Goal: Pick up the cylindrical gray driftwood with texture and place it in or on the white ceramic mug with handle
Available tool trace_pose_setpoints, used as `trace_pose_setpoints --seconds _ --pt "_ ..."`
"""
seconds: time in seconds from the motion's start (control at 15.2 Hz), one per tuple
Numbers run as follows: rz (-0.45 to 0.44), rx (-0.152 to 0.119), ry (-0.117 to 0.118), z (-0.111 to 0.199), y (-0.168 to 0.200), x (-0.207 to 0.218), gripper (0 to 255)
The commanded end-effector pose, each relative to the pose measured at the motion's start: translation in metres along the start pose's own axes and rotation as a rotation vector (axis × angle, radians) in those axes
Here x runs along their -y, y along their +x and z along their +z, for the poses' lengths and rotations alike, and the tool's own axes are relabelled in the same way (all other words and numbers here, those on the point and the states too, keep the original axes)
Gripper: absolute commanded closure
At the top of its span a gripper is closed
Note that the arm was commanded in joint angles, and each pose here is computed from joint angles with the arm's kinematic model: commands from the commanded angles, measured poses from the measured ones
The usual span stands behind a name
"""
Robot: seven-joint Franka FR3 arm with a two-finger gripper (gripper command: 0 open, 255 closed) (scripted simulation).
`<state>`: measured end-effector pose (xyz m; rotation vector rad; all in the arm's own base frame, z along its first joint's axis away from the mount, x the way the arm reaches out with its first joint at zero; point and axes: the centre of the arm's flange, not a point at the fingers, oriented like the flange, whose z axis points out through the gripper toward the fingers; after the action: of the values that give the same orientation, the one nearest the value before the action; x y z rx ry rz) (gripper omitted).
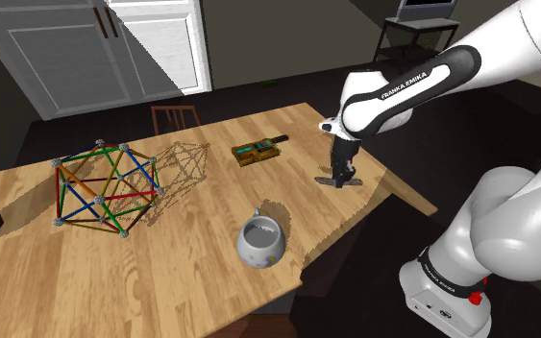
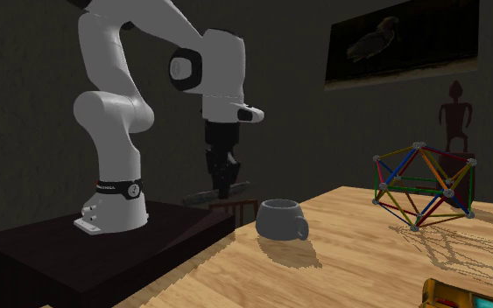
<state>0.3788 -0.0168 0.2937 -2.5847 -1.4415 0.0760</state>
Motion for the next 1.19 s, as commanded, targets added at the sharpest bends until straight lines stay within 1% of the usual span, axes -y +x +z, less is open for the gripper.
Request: trace_pose_setpoints --seconds 0.0,1.12 --pt "0.000 0.000 0.000 0.002 0.024 0.009 255" --pt "0.000 0.000 0.000 0.027 0.236 0.079 255"
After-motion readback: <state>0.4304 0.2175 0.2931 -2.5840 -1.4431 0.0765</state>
